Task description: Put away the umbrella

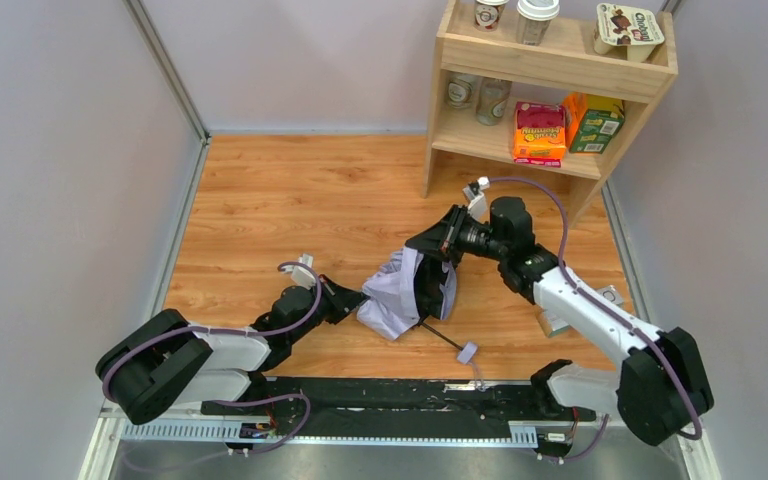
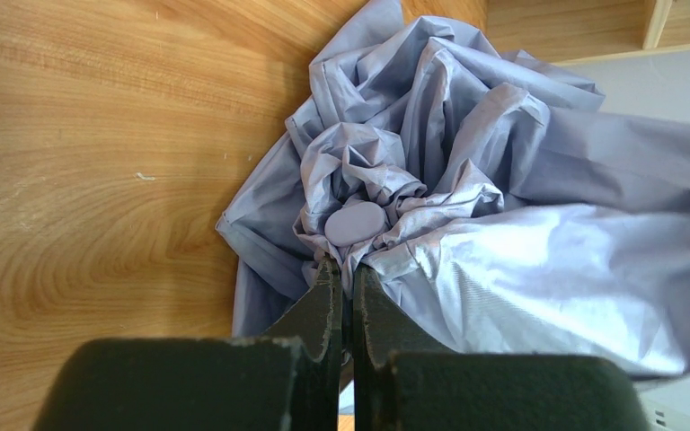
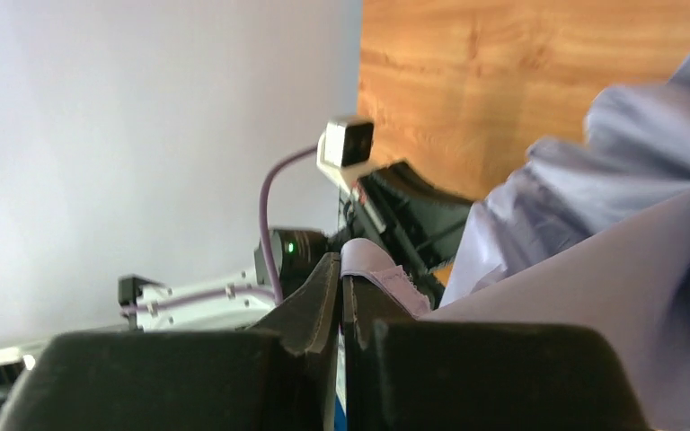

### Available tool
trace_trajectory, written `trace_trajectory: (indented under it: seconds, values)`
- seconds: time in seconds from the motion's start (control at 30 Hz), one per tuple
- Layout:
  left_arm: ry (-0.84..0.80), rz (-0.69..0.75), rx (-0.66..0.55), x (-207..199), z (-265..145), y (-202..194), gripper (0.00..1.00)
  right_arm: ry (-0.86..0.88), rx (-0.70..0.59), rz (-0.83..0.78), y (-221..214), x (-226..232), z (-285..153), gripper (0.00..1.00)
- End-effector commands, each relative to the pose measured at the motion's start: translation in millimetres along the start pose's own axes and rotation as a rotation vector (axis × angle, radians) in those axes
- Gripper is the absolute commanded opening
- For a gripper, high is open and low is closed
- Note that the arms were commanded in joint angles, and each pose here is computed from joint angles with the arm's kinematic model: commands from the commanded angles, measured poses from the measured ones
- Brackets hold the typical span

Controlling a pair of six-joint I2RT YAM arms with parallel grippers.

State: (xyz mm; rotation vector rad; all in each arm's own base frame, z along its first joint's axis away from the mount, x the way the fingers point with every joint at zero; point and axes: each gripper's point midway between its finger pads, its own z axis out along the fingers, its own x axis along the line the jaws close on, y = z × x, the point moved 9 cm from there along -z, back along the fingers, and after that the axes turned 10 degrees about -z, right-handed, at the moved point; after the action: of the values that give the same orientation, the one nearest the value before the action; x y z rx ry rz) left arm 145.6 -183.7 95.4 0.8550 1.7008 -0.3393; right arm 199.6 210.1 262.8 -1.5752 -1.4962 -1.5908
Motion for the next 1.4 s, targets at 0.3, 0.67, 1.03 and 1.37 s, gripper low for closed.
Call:
trace_trajectory:
  seconds: [0.3, 0.67, 1.03, 1.37]
  values:
    - [0.062, 0.002, 0.003, 15.4, -5.8, -2.7, 0.0, 0.148, -0.109, 0.235, 60.2, -72.1, 19.6, 0.07]
    - [0.072, -0.002, -0.007, 17.7, -8.8, -2.0, 0.0, 0.32, -0.24, 0.469, 88.2, -127.2, 34.0, 0.31]
    - [0.077, -0.008, -0.016, 18.2, -10.6, -1.4, 0.0, -0.17, -0.308, 0.275, 111.3, -168.4, 46.3, 0.6]
    - [0.076, -0.008, -0.018, 16.1, -11.4, -0.7, 0.0, -1.079, -0.205, -0.335, 134.1, -138.9, -38.8, 0.85]
